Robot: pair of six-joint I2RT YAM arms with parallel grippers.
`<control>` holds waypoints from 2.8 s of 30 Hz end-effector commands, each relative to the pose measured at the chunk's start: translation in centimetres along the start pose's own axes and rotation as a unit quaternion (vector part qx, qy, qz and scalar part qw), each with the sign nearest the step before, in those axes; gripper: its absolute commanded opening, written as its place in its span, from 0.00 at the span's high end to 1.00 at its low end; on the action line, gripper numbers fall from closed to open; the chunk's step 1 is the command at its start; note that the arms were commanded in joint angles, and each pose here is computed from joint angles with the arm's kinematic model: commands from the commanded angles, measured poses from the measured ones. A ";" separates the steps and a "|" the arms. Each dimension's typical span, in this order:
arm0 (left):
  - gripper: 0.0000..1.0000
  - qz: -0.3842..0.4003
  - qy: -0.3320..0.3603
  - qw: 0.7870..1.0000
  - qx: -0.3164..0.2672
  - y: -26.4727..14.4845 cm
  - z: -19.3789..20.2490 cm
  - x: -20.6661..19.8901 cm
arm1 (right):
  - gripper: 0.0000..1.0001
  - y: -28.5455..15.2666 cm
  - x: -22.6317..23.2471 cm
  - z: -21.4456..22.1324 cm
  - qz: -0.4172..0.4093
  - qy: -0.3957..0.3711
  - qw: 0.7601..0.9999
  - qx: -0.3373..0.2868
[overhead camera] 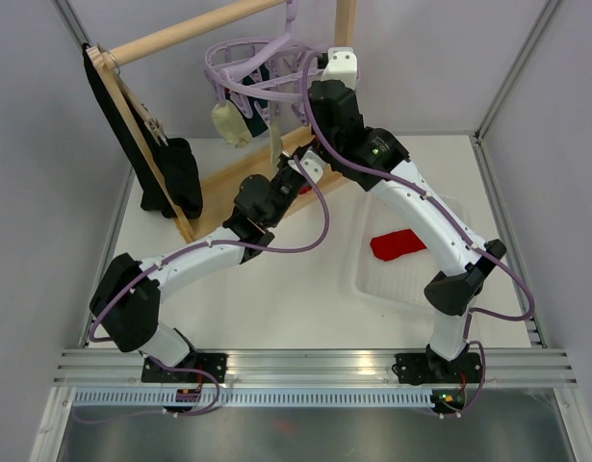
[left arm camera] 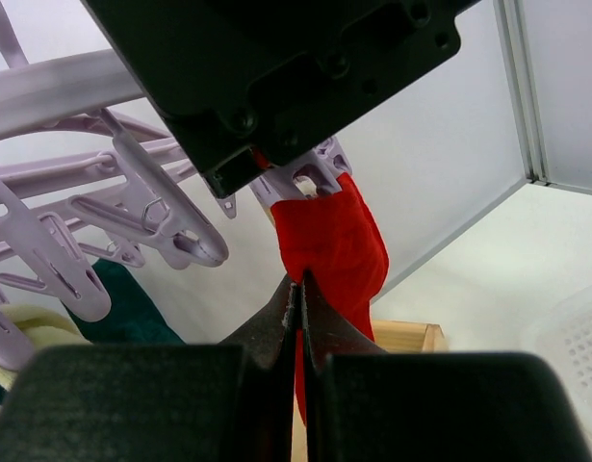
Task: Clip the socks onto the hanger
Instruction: Clamp the sock onto the hanger.
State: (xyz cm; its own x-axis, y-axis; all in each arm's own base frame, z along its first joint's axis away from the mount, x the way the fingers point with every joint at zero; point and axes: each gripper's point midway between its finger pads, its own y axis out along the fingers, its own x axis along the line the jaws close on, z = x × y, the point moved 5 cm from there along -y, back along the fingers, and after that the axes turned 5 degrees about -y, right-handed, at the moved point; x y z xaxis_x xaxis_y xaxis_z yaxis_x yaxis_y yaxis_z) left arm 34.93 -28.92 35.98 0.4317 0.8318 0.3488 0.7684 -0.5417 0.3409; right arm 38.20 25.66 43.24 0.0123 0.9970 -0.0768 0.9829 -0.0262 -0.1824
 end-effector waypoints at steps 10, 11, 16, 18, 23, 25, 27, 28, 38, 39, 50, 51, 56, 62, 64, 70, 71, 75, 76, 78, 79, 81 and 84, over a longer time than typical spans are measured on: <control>0.98 -0.008 -0.014 0.999 -0.039 -1.1 -1.9 0.4 | 1.00 -0.2 -1.2 -1.6 0.030 0.020 0.999 -0.022; 0.98 -0.009 -0.013 0.999 -0.039 -1.1 -1.8 0.4 | 1.00 -0.3 -1.2 -1.7 0.031 0.021 0.999 -0.023; 0.98 -0.013 -0.012 0.999 -0.042 -1.1 -2.1 0.6 | 1.00 -0.1 -1.1 -1.6 0.031 0.018 0.999 -0.021; 0.98 -0.014 -0.010 0.999 -0.043 -1.0 -2.1 0.7 | 1.00 -0.2 -1.1 -1.6 0.031 0.018 0.999 -0.021; 0.98 -0.018 -0.010 0.999 -0.046 -1.1 -2.4 0.7 | 1.00 -0.2 -1.1 -1.5 0.032 0.016 0.999 -0.019; 0.98 -0.020 -0.009 0.999 -0.048 -1.1 -2.6 0.6 | 1.00 -0.1 -1.1 -1.5 0.032 0.016 0.999 -0.019; 0.98 -0.022 -0.010 0.998 -0.049 -1.1 -2.6 0.6 | 1.00 -0.1 -1.1 -1.4 0.033 0.014 0.999 -0.018; 0.98 -0.022 -0.009 0.999 -0.049 -1.2 -2.6 0.4 | 1.00 -0.1 -1.0 -1.4 0.032 0.016 0.999 -0.018; 0.98 -0.048 -0.005 0.998 -0.048 -1.1 -2.6 0.0 | 1.00 0.0 -1.2 -1.4 0.040 0.010 0.999 -0.016; 0.98 -0.054 -0.004 0.997 -0.048 -1.1 -2.5 0.1 | 1.00 -0.1 -1.2 -1.4 0.041 0.010 0.999 -0.016; 0.98 -0.080 -0.002 0.996 -0.045 -0.3 -2.5 0.5 | 1.00 -0.1 -1.4 -1.2 0.047 0.004 0.999 -0.013; 0.98 -0.081 -0.001 0.996 -0.040 -0.2 -2.3 0.5 | 1.00 -0.1 -1.4 -1.2 0.047 0.005 0.999 -0.014; 0.98 -0.095 -0.007 0.995 -0.034 -0.2 -1.8 0.5 | 1.00 -0.1 -1.4 -1.2 0.043 0.009 0.999 -0.014; 0.98 -0.104 -0.024 0.993 -0.045 -0.1 -2.4 0.6 | 1.00 0.0 -1.2 -0.9 0.043 0.007 0.999 -0.011; 0.98 -0.104 -0.026 0.993 -0.051 -0.1 -2.7 0.7 | 1.00 0.0 -1.4 -0.9 0.045 0.006 0.999 -0.011; 0.98 -0.101 -0.032 0.993 -0.055 -0.2 -3.0 0.4 | 1.00 -0.1 -1.3 -0.9 0.045 0.008 0.999 -0.011; 0.98 -0.102 -0.034 0.993 -0.056 -0.3 -3.1 0.4 | 1.00 -0.1 -1.3 -0.9 0.045 0.009 0.999 -0.011; 0.98 -0.105 -0.039 0.992 -0.058 -0.4 -3.1 0.3 | 1.00 -0.1 -1.5 -0.8 0.048 0.010 0.999 -0.010; 0.98 -0.106 -0.041 0.992 -0.059 -0.5 -3.1 0.2 | 1.00 0.0 -1.4 -0.8 0.048 0.010 0.999 -0.009; 0.98 -0.110 -0.044 0.991 -0.060 -0.6 -3.1 0.1 | 1.00 -0.2 -1.6 -0.9 0.049 0.012 0.999 -0.010; 0.98 -0.111 -0.046 0.991 -0.060 -0.6 -3.1 0.1 | 1.00 -0.2 -1.6 -0.9 0.049 0.013 0.999 -0.011; 0.98 -0.110 -0.049 0.991 -0.061 -0.4 -3.2 0.0 | 1.00 -0.3 -1.6 -1.0 0.048 0.014 0.999 -0.012; 0.98 -0.111 -0.048 0.991 -0.059 -0.4 -3.1 -0.1 | 1.00 -0.3 -1.6 -1.0 0.046 0.016 0.999 -0.011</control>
State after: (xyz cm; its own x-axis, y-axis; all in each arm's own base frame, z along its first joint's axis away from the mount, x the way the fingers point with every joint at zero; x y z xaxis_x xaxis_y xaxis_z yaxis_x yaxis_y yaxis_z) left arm 33.41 -29.26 36.57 0.3166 0.9171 0.2424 0.8065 -0.3947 0.4401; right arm 38.29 25.49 43.23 0.0397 0.9948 -0.0939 0.9818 -0.0563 -0.1812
